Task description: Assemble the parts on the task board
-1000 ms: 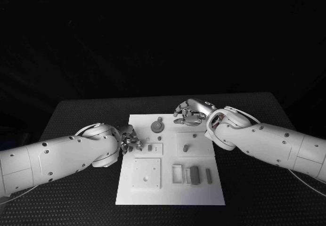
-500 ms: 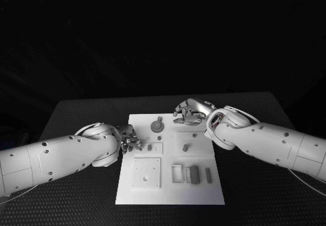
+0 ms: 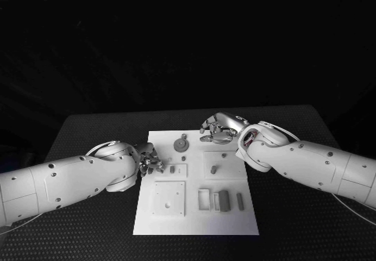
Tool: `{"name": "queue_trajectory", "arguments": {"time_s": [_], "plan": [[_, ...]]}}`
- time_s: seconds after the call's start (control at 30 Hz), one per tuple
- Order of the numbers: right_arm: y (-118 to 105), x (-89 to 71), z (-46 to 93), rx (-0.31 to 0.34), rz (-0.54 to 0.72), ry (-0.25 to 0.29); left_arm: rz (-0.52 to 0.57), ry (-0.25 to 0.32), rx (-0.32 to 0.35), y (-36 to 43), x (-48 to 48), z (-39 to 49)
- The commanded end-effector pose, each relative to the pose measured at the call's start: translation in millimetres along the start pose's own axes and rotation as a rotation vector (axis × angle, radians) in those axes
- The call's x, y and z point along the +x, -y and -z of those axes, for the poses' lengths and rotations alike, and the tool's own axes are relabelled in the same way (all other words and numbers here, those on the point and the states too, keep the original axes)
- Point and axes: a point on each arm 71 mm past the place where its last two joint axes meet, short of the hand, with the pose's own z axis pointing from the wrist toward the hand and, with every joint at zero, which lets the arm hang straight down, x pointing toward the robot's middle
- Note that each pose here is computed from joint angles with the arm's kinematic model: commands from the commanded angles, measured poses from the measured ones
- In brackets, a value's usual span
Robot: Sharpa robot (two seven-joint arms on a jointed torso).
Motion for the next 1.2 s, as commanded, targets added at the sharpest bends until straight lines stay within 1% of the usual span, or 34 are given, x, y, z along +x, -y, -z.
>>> {"name": "queue_trajectory", "arguments": {"time_s": [0.03,0.4,1.2], "plan": [[-0.8,0.7,0.0,-0.009,0.0,-0.008,-0.017,-0.03,-0.017,-4.0,11.2,-2.1],[-0.3,0.5,0.1,-0.007,0.0,-0.007,-0.016,-0.031,-0.019,-5.1,11.7,-2.3],[-0.2,0.6,0.2,-0.007,0.0,-0.008,-0.01,-0.031,-0.015,-4.5,12.0,-2.5]]}}
